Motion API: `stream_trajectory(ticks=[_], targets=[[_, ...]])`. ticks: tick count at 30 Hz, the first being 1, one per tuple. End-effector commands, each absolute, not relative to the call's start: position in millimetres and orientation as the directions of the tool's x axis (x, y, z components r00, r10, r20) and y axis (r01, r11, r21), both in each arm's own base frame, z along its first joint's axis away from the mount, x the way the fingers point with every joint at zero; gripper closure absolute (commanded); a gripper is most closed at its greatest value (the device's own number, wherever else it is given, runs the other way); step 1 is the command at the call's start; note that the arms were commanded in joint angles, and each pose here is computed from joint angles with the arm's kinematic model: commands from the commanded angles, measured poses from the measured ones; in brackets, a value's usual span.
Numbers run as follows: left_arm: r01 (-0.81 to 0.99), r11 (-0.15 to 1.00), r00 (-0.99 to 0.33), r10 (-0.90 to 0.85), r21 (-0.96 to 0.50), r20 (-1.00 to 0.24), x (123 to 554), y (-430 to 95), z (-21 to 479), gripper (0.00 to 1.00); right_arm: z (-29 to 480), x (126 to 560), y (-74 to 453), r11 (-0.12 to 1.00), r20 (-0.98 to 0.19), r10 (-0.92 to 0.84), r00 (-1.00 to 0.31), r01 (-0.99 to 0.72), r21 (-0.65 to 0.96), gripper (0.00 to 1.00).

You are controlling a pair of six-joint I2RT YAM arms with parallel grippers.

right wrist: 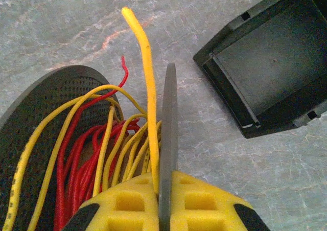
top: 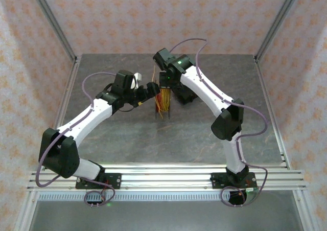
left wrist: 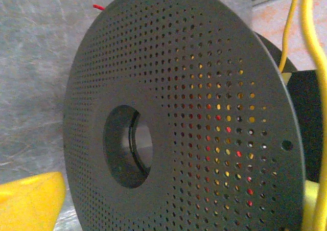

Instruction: Wrap the cables

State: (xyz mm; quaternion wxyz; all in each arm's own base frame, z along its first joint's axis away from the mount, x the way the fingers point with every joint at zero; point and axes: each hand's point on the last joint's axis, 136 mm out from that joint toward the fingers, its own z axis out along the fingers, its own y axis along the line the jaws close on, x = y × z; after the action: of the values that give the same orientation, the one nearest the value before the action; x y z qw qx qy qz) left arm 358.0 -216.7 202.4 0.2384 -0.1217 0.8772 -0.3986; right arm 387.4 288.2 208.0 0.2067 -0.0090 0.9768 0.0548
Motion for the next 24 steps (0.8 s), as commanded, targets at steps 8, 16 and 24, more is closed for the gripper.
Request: stream_trajectory(ticks=[8, 16, 24], targets=[[0.668, 0.169, -0.673, -0.279, -0.725, -0.685, 295.2, -266.5, 411.9, 0.01, 168.9, 391.1, 292.6, 0.997, -0.376, -0.058, -0.925, -0.069, 0.017, 1.0], [0.712, 0.18, -0.641, -0.23, -0.679, -0.733, 285.4, -261.5, 414.1, 0.01, 166.4, 381.5, 287.3, 0.997, -0.348, -0.073, -0.935, -0.08, 0.004, 1.0], [0.635, 0.441, -0.671, -0.091, -0.634, -0.735, 307.2, -259.6, 340.0, 0.01, 169.1, 374.5, 297.5, 0.988, -0.376, -0.067, -0.924, -0.113, 0.102, 0.86]])
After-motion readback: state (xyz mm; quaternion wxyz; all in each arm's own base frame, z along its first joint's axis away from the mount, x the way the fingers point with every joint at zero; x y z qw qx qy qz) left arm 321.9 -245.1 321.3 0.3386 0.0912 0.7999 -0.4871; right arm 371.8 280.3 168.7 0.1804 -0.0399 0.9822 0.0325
